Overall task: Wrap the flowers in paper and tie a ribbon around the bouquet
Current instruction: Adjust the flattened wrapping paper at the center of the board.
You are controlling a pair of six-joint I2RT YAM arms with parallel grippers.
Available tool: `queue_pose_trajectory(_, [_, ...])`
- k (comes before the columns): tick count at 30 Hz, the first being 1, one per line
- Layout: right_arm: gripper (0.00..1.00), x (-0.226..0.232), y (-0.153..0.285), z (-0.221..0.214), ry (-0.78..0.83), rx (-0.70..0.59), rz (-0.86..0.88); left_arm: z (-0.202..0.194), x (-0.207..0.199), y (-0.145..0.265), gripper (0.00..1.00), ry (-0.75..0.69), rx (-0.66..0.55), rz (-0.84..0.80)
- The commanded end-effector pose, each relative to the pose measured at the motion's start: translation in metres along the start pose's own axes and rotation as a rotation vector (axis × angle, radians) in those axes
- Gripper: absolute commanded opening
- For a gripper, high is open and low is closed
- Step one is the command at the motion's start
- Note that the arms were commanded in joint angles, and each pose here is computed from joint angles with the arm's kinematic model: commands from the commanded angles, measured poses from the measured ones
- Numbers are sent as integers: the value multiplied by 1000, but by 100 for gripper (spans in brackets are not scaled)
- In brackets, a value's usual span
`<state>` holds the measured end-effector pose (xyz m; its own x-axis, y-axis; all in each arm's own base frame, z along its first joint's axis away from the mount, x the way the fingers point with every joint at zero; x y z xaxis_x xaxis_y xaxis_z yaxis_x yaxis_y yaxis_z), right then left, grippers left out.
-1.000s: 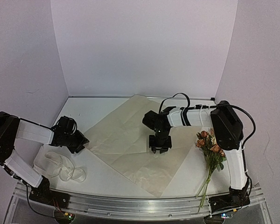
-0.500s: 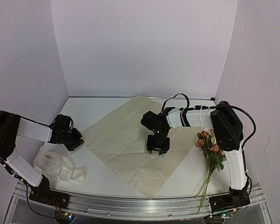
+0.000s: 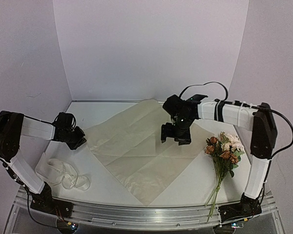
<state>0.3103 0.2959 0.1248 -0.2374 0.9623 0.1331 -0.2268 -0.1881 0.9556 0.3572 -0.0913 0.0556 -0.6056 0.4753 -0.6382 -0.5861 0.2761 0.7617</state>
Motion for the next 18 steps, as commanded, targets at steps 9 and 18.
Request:
queue_pose_trajectory(9, [90,-89,35,-61,-107,15,-145,16,-12,33,54,-45,-99,12])
queue_pose_trajectory(18, [85,-165,39,-131,-198,0,-346,31,-43,72,86,-188,-171,5])
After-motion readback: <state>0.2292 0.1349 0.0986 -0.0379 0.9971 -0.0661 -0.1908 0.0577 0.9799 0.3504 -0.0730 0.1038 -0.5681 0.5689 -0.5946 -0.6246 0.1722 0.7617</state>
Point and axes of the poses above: each gripper's point midway between its finger pads, its own y axis back along the fingers, its own x axis along the line the jaws close on, z = x × y, the point moved 2 cm from there along y, back along the fingers, and after that the axes turned 14 degrees about y, right-handed, at the moved point
